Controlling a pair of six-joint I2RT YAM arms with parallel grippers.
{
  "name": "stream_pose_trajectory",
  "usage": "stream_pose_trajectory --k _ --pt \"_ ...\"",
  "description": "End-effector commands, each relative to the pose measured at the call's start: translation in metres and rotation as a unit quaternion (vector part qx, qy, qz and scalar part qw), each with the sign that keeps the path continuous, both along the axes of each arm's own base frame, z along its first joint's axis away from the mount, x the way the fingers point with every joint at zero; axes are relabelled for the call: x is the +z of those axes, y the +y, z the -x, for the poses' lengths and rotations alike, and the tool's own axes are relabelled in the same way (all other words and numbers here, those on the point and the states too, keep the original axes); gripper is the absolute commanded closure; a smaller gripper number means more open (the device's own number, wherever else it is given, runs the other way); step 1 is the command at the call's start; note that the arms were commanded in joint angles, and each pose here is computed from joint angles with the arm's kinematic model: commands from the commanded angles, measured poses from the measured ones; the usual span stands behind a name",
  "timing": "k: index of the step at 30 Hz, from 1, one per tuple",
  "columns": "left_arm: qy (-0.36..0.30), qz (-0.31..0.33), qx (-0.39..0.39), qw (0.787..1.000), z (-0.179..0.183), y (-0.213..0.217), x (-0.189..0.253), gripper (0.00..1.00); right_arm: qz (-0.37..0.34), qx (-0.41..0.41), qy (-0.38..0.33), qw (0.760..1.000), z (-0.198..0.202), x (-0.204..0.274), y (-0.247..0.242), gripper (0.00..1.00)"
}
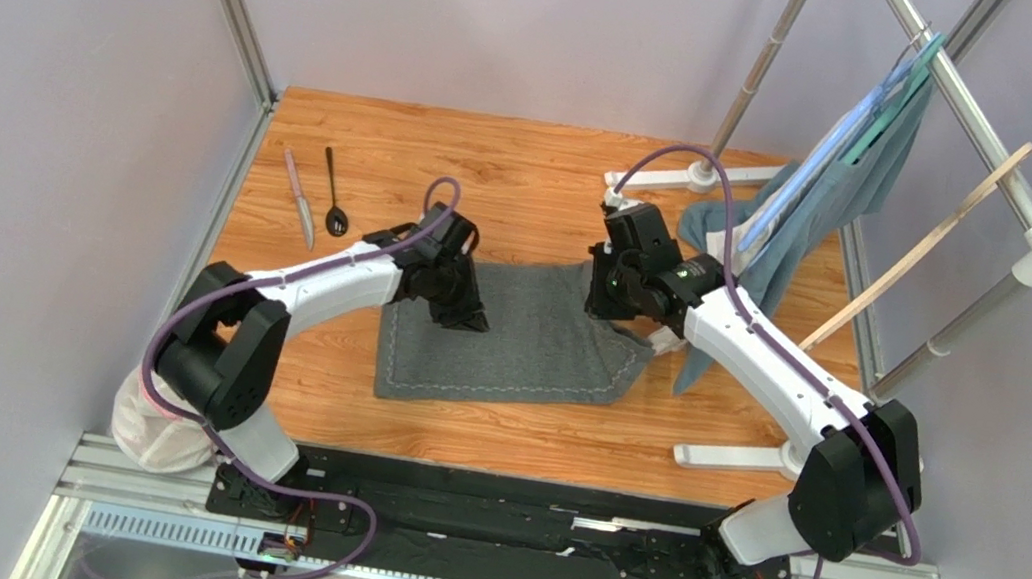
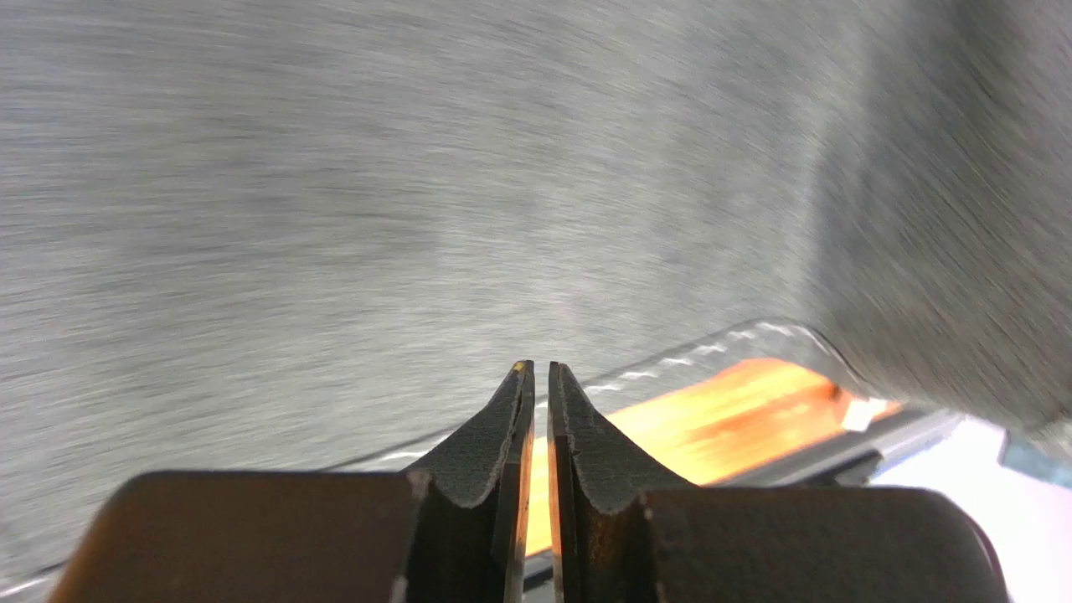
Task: Fold the napkin into a case and place the utensils inside
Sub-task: Fold the rectangle-folded napkin at the center of the board.
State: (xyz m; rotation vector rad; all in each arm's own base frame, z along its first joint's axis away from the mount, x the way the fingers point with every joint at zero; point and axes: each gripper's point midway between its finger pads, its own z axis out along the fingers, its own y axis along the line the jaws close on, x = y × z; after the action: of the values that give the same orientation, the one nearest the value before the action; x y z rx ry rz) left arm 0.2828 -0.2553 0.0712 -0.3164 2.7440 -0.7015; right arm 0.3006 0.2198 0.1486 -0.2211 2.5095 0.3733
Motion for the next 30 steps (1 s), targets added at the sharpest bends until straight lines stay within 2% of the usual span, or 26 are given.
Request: stream_pose_trajectory --k 1,8,11,16,20,25,30 --pt "0.018 -0.037 0.000 0.999 0.011 0.036 -0.020 0.84 -0.024 0.021 -0.030 0.999 -0.003 0.031 0.034 1.00" --pt "0.032 -0.065 0.002 0.997 0.001 0.040 -0.045 0.84 -0.033 0.050 -0.013 0.998 0.001 0.028 0.095 1.00" --pt "0.027 -0.062 0.002 0.998 -0.005 0.037 -0.038 0.85 -0.046 0.056 -0.009 0.997 0.002 0.032 0.114 1.00" --pt "0.003 -0.063 0.014 0.998 0.002 0.049 -0.014 0.85 -0.042 0.059 0.005 0.997 0.001 0.021 0.130 1.00" --pt "-0.005 -0.057 0.038 0.998 0.007 0.079 0.003 0.84 -0.042 0.059 0.010 0.997 0.002 0.019 0.135 1.00" --pt "0.004 -0.078 0.065 0.995 0.015 0.111 -0.009 0.85 -0.059 0.042 0.021 0.997 0.003 0.019 0.142 1.00" --pt "0.027 -0.069 0.070 0.995 0.018 0.111 -0.028 0.85 -0.081 0.023 0.051 0.995 0.008 0.010 0.159 1.00"
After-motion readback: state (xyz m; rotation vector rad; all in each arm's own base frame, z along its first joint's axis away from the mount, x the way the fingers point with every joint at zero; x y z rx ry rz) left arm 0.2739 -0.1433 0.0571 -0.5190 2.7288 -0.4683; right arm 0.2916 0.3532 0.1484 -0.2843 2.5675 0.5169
